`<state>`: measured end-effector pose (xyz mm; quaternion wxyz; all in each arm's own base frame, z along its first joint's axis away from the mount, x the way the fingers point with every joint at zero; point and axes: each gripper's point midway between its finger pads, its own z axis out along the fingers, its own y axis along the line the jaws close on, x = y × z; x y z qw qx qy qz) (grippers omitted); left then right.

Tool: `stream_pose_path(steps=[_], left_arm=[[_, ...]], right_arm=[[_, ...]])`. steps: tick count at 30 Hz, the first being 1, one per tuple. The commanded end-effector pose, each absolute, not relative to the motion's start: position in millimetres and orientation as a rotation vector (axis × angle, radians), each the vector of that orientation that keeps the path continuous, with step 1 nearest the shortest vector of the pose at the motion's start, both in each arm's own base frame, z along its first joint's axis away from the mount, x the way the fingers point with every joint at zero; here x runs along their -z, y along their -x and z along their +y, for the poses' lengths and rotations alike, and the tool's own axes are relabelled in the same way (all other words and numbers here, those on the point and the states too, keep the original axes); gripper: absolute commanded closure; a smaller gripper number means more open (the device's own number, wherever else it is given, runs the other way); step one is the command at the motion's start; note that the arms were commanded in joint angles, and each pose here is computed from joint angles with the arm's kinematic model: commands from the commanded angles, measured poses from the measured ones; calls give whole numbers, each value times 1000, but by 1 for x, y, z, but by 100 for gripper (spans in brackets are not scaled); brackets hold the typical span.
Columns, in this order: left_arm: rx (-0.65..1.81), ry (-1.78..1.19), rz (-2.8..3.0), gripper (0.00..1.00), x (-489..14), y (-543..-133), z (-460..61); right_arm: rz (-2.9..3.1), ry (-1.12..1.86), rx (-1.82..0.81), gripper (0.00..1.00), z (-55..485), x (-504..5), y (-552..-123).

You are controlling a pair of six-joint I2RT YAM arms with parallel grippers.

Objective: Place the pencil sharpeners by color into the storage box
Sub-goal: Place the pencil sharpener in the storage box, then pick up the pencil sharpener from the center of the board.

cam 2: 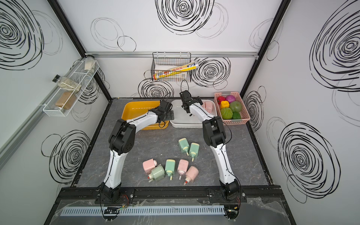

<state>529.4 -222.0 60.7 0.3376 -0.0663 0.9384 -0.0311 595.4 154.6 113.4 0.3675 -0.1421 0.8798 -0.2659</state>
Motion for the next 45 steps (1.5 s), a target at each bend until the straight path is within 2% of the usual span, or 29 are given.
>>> stream_pose_path(steps=[1,17,28,36,45], left_arm=[[54,199,2468,1,-54,-533,-210],[168,167,2390,1,-120,-517,-227],[280,165,2318,1,-170,-486,-221],[344,60,2321,1,-185,-420,-239],[280,-242,2443,1,-173,-315,-273]], right_arm=[[2283,346,698,0,156,-104,-594],[2245,259,407,0,173,-152,-574],[2165,192,198,0,176,-202,-543],[2058,65,20,0,157,-236,-484],[2167,70,-226,0,148,-194,-387]])
